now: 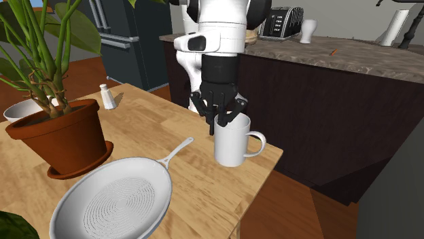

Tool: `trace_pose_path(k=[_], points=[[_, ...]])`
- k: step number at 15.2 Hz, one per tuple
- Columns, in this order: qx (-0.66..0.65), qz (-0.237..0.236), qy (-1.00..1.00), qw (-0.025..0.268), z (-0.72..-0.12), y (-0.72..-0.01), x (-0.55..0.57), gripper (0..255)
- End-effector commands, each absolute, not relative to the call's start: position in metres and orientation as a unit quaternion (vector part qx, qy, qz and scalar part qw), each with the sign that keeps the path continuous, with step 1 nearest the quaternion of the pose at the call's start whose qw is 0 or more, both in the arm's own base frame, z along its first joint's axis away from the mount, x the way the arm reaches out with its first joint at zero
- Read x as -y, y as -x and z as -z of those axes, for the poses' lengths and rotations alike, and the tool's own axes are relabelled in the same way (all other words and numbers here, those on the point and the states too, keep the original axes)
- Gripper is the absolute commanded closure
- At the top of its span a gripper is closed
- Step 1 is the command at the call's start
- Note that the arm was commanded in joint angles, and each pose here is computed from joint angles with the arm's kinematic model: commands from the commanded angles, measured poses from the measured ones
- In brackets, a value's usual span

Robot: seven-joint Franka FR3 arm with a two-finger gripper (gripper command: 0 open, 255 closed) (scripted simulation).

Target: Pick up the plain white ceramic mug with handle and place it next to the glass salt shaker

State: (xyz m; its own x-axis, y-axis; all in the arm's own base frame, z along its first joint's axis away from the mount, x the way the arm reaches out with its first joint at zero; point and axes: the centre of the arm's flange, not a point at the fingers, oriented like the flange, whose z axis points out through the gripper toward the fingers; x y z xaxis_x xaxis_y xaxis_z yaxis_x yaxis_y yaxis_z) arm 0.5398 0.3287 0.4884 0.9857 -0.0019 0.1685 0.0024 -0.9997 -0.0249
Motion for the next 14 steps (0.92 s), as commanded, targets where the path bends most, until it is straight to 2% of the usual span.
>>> trace_pose_path(k=[1, 14], points=[[0.0, 0.084, 0.996, 0.012, -0.499, -0.54, -0.329, 255], [0.0, 0.084, 0.996, 0.012, -0.567, -0.54, -0.329, 255]])
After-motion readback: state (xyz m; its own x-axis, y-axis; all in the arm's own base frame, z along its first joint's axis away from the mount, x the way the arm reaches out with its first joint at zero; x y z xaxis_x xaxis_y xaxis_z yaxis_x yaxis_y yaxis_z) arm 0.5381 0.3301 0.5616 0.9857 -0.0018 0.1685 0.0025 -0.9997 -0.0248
